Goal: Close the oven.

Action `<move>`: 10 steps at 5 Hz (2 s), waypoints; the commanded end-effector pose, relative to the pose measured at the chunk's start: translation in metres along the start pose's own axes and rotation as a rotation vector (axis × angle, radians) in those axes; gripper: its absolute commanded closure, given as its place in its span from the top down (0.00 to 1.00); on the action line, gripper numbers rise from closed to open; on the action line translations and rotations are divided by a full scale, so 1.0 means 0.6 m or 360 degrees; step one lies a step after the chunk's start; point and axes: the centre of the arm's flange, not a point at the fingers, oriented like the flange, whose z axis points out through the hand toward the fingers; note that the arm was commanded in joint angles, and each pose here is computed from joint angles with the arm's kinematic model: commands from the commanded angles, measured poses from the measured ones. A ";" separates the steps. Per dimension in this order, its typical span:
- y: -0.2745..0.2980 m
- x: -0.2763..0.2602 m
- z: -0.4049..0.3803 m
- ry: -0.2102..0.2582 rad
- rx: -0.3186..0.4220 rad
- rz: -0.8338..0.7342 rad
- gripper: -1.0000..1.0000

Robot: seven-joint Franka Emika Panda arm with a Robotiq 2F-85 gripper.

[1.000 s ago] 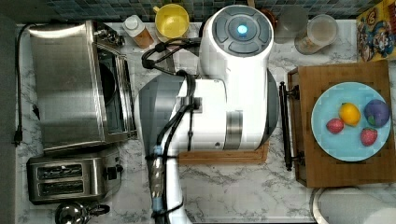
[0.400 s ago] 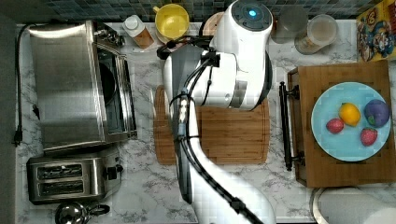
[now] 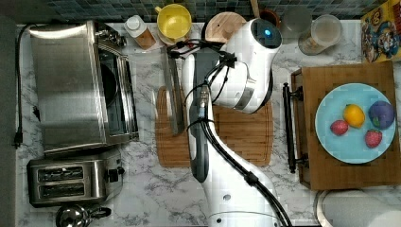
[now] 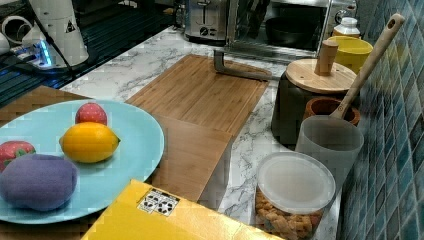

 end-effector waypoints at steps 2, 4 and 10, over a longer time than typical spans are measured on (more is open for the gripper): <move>0.023 0.033 0.075 0.0114 0.0272 -0.0144 0.00; 0.055 0.050 0.122 0.0127 0.0382 -0.0066 0.00; -0.020 0.084 0.197 -0.0049 0.0620 -0.0021 0.00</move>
